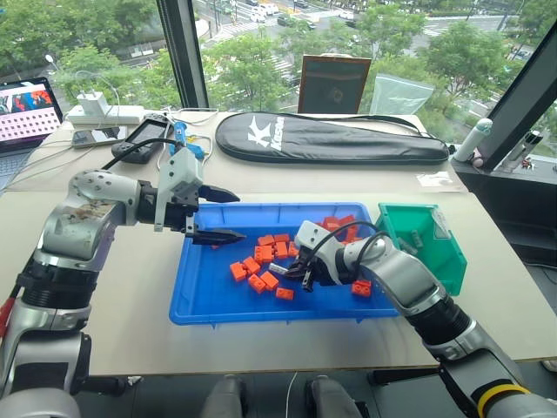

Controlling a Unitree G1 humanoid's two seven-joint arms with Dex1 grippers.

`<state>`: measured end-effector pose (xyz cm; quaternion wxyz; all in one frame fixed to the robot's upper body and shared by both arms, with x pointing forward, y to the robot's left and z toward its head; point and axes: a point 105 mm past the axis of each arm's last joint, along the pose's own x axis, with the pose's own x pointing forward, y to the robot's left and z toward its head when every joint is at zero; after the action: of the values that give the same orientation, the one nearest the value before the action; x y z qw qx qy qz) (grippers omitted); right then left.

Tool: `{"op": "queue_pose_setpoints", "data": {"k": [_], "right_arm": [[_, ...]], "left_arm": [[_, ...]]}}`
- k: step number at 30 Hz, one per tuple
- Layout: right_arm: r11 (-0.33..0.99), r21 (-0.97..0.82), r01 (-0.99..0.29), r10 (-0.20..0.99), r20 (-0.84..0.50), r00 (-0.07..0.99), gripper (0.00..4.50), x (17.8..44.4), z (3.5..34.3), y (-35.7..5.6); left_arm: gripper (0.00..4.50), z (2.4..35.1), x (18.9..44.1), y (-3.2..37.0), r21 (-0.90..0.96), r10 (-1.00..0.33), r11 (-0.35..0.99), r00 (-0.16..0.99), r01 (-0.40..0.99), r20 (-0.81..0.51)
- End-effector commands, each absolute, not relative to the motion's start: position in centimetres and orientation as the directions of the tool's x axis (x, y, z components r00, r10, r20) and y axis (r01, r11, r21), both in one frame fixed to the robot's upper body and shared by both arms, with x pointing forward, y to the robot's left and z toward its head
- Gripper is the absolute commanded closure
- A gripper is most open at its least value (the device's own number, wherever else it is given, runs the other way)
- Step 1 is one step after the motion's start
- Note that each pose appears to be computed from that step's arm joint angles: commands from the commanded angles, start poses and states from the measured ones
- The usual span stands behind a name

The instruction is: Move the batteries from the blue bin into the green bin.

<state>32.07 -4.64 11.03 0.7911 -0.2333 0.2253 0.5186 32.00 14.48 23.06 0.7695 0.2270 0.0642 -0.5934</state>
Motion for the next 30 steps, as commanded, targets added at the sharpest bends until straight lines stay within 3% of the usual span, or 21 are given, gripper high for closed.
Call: {"op": "queue_pose_setpoints", "data": {"k": [1,7,12,14,18,25,27,30], "right_arm": [[0.351,-0.154,-0.924,0.739,-0.561,0.374,4.25,31.9,12.9,-5.2],[0.41,-0.147,-0.9,0.789,-0.437,0.431,4.25,32.3,19.3,-9.2],[0.623,-0.269,-0.734,0.617,-0.408,0.673,4.25,34.4,23.5,-18.3],[0.664,-0.311,-0.68,0.548,-0.417,0.725,4.25,34.4,24.4,-21.2],[0.733,-0.39,-0.558,0.353,-0.483,0.801,4.25,33.8,24.2,-27.4],[0.803,-0.258,-0.537,0.346,-0.532,0.773,4.25,33.3,20.0,-28.4],[0.813,-0.265,-0.518,0.327,-0.528,0.783,3.24,33.4,19.1,-28.7],[0.82,-0.295,-0.491,0.302,-0.505,0.809,2.39,33.5,19.5,-29.0]], "left_arm": [[0.0,24.3,31.8,14.1,0.311,-0.893,0.174,0.283,0.934,-0.349],[0.0,25.2,31.5,13.5,0.274,-0.928,0.17,0.247,0.947,-0.277],[0.0,26.7,31.3,12.4,0.247,-0.958,0.164,0.214,0.955,-0.191],[0.0,27.1,31.5,12.1,0.239,-0.962,0.171,0.214,0.956,-0.168],[0.0,27.7,32.3,10.9,0.265,-0.962,0.211,0.248,0.941,-0.112],[0.0,27.9,32.9,10.1,0.289,-0.96,0.233,0.267,0.929,-0.082],[0.0,27.9,33.1,10.0,0.3,-0.959,0.236,0.271,0.924,-0.083],[0.0,28.3,33.3,9.8,0.315,-0.957,0.245,0.281,0.917,-0.072]]}}
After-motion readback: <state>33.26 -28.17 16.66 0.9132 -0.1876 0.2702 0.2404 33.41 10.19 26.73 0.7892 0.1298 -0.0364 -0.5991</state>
